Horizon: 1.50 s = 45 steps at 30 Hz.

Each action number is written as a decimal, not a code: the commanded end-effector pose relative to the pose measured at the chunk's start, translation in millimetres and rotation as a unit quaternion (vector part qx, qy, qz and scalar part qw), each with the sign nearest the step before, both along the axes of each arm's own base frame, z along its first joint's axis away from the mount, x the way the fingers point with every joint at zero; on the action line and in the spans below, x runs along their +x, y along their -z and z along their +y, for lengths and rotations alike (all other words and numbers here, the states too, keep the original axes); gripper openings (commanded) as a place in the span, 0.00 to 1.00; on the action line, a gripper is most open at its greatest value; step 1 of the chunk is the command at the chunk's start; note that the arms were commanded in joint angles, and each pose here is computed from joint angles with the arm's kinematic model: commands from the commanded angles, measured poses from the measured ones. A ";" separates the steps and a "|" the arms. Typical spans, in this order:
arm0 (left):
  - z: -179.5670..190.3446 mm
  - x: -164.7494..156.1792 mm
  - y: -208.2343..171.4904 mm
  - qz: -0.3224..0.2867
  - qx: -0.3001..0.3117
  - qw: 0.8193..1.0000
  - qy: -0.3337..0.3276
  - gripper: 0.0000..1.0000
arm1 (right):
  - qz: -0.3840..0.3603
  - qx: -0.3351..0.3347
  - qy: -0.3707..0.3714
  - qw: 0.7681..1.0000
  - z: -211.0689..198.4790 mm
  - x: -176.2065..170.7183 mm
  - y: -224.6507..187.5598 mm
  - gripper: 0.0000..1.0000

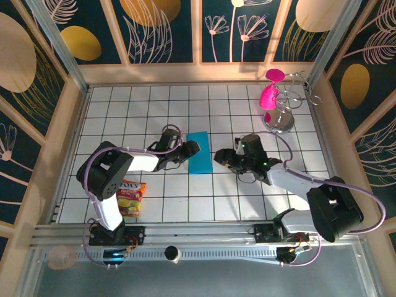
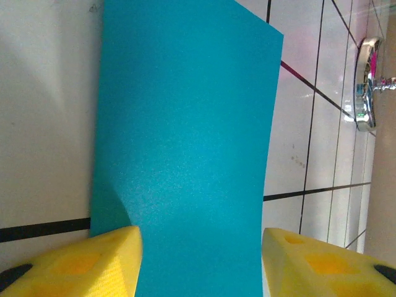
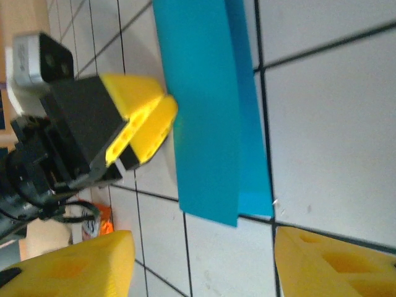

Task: Fold a paper plane with a square sheet of paper (pick it up from the middle)
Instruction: Fold the triangle a second time at the center of the table.

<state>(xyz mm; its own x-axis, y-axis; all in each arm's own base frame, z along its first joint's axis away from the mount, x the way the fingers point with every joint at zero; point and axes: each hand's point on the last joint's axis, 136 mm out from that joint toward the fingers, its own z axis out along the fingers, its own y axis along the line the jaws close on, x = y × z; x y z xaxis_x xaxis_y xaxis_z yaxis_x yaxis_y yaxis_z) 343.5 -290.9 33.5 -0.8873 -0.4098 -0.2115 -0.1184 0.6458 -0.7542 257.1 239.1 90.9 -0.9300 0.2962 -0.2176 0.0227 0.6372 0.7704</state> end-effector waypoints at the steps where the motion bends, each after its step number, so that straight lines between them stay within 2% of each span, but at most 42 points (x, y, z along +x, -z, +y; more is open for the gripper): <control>1: 17.6 -38.0 45.4 0.093 0.039 0.995 0.000 0.54 | 0.049 0.016 -0.006 0.999 16.1 -11.4 5.2 0.57; 11: 20.8 -40.1 51.8 0.097 0.061 0.993 0.011 0.53 | 0.077 0.041 0.006 0.996 31.0 -6.8 17.6 0.42; 16: 21.9 -38.3 49.8 0.093 0.079 0.992 0.020 0.53 | 0.088 0.036 0.014 0.995 33.2 -1.2 27.5 0.39; 26: 20.2 -36.6 47.3 0.090 0.076 0.993 0.022 0.52 | 0.083 0.064 0.003 0.994 43.3 4.3 29.2 0.29; 35: 18.9 -34.2 42.6 0.085 0.076 0.993 0.024 0.52 | 0.088 0.063 0.003 0.994 43.0 3.9 34.6 0.25; 40: 15.9 -29.5 33.3 0.073 0.072 0.994 0.026 0.52 | 0.094 0.059 0.005 0.994 40.1 1.0 36.5 0.13; 43: 1.7 -23.0 8.8 0.047 0.034 0.997 0.050 0.52 | 0.101 0.048 0.008 0.994 36.7 0.1 39.8 0.00; 45: -10.9 -12.6 -22.4 0.015 -0.018 0.998 0.065 0.52 | 0.107 0.041 0.009 0.993 34.1 -2.1 42.4 0.00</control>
